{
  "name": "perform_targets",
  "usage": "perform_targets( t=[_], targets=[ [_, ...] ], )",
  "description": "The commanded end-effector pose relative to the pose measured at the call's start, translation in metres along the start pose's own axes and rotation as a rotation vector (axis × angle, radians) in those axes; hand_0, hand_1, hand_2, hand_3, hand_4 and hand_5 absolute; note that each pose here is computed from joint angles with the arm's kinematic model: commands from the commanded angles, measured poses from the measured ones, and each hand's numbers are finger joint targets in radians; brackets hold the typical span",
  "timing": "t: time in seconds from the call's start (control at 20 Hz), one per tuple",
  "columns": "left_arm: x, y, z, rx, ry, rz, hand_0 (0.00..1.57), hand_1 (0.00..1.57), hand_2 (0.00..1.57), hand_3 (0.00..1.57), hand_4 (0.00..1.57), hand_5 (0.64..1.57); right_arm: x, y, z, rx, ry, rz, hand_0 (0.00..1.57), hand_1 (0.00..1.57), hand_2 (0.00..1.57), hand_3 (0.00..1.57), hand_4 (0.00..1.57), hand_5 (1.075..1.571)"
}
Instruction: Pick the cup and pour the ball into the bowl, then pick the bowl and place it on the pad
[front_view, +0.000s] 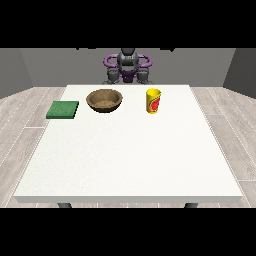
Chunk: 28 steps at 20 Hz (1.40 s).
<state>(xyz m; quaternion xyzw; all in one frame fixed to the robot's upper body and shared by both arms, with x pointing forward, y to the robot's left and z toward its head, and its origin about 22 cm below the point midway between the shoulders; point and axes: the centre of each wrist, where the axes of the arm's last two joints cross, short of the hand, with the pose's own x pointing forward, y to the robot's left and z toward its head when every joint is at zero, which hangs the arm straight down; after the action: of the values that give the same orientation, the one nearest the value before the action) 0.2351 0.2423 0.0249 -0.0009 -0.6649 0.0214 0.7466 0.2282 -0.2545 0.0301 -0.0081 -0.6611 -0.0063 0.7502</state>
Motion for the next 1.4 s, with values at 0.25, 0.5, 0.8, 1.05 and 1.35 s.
perform_targets(
  t=[0.25, 0.5, 0.8, 1.05, 1.35],
  targets=[
    [0.068, -0.047, 0.006, 0.005, -0.052, 0.087, 0.00, 0.00, 0.00, 0.00, 0.58, 1.560, 0.054, 0.010, 0.025, -0.012, -0.035, -0.057, 0.00, 0.00, 0.00, 0.00, 0.79, 1.548],
    [0.081, -0.038, -0.012, -0.039, -0.196, 0.042, 0.00, 0.00, 0.00, 0.00, 0.61, 1.555, 0.073, 0.022, 0.002, -0.042, -0.202, -0.066, 0.00, 0.00, 0.00, 0.00, 0.74, 1.546],
    [0.062, -0.041, -0.037, 0.013, -0.411, -0.030, 0.00, 0.00, 0.00, 0.00, 0.55, 1.513, 0.056, 0.013, -0.010, 0.021, -0.356, -0.057, 0.00, 0.00, 0.00, 0.00, 0.71, 1.542],
    [0.032, -0.020, -0.054, 0.043, -0.490, -0.051, 0.00, 0.00, 0.00, 0.00, 0.53, 1.491, 0.067, -0.013, -0.021, 0.028, -0.452, -0.064, 0.00, 0.00, 0.00, 0.00, 0.69, 1.551],
    [-0.026, -0.011, -0.064, 0.037, -0.386, -0.080, 0.00, 0.00, 0.00, 0.00, 0.19, 1.472, 0.066, -0.042, -0.021, 0.038, -0.428, -0.064, 0.00, 0.00, 0.00, 0.00, 0.68, 1.559]
  ],
)
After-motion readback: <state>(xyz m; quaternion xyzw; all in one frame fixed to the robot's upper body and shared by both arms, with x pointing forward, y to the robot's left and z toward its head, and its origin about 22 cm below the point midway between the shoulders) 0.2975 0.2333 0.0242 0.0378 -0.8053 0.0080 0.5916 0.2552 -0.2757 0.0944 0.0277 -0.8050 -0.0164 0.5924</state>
